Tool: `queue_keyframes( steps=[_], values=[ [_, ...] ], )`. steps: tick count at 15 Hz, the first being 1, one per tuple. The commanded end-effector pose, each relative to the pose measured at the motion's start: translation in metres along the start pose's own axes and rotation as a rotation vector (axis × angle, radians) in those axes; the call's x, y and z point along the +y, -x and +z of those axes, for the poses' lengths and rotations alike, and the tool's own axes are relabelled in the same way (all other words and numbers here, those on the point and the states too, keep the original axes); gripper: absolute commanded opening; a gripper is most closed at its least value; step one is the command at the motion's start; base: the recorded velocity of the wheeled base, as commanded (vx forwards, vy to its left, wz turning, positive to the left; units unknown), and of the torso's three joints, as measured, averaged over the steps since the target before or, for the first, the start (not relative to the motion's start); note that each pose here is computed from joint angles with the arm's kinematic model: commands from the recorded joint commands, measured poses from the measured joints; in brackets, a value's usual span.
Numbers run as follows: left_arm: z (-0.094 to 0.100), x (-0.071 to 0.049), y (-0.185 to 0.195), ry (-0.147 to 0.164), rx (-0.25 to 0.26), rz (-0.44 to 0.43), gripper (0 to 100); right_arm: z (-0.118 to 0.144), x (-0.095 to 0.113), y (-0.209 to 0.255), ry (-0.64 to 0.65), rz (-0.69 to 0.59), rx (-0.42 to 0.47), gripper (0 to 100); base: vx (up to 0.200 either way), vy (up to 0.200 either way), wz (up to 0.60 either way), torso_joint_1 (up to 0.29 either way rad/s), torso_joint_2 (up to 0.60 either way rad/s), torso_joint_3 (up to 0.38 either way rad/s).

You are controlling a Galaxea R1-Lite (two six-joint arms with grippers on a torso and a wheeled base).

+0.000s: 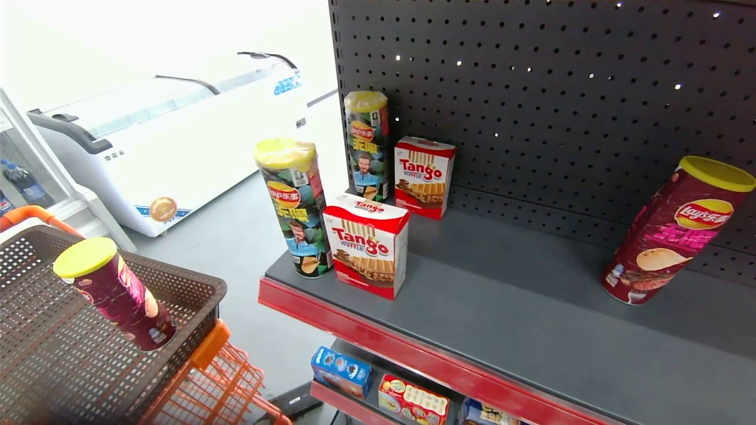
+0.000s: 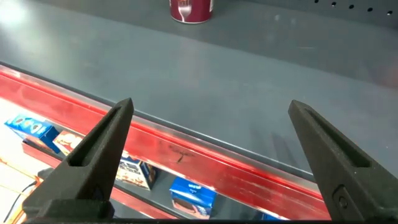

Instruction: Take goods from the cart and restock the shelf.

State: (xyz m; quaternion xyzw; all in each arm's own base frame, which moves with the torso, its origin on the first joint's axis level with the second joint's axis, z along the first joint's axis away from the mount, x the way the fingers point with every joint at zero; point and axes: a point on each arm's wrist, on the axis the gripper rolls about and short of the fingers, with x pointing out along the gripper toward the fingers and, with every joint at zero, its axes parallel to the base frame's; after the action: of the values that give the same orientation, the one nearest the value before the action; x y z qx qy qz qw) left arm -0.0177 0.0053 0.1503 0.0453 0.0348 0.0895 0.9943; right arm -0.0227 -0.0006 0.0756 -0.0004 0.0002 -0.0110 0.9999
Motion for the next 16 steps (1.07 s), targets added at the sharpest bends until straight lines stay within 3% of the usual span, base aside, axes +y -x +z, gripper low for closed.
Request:
queue_keyframes(
  steps=[1, 4, 5, 7, 10, 13, 16],
  values=[
    [0.023, -0.002, -0.036, -0.041, 0.181, 0.156, 100, 0.0, 0.0, 0.0, 0.001, 0.0, 0.0, 100, 0.0, 0.0, 0.0, 0.0, 0.0, 0.0],
    [0.02, -0.001, -0.064, 0.001, 0.344, 0.156, 100, 0.0, 0.0, 0.0, 0.001, 0.0, 0.0, 100, 0.0, 0.0, 0.0, 0.0, 0.0, 0.0],
    [0.019, 0.007, -0.081, 0.045, 0.432, 0.151, 100, 0.0, 0.0, 0.0, 0.001, 0.0, 0.0, 100, 0.0, 0.0, 0.0, 0.0, 0.0, 0.0],
    [0.023, 0.02, -0.108, 0.057, 0.502, 0.158, 100, 0.0, 0.0, 0.0, 0.001, 0.0, 0.0, 100, 0.0, 0.0, 0.0, 0.0, 0.0, 0.0],
    [0.016, 0.03, -0.142, 0.052, 0.484, 0.169, 100, 0.0, 0.0, 0.0, 0.001, 0.0, 0.0, 100, 0.0, 0.0, 0.0, 0.0, 0.0, 0.0],
    [-0.004, 0.03, -0.156, 0.054, 0.508, 0.152, 100, 0.0, 0.0, 0.0, -0.001, 0.0, 0.0, 100, 0.0, 0.0, 0.0, 0.0, 0.0, 0.0],
    [-0.021, 0.021, -0.173, 0.035, 0.502, 0.079, 100, 0.0, 0.0, 0.0, 0.001, 0.0, 0.0, 100, 0.0, 0.0, 0.0, 0.0, 0.0, 0.0]
  ],
)
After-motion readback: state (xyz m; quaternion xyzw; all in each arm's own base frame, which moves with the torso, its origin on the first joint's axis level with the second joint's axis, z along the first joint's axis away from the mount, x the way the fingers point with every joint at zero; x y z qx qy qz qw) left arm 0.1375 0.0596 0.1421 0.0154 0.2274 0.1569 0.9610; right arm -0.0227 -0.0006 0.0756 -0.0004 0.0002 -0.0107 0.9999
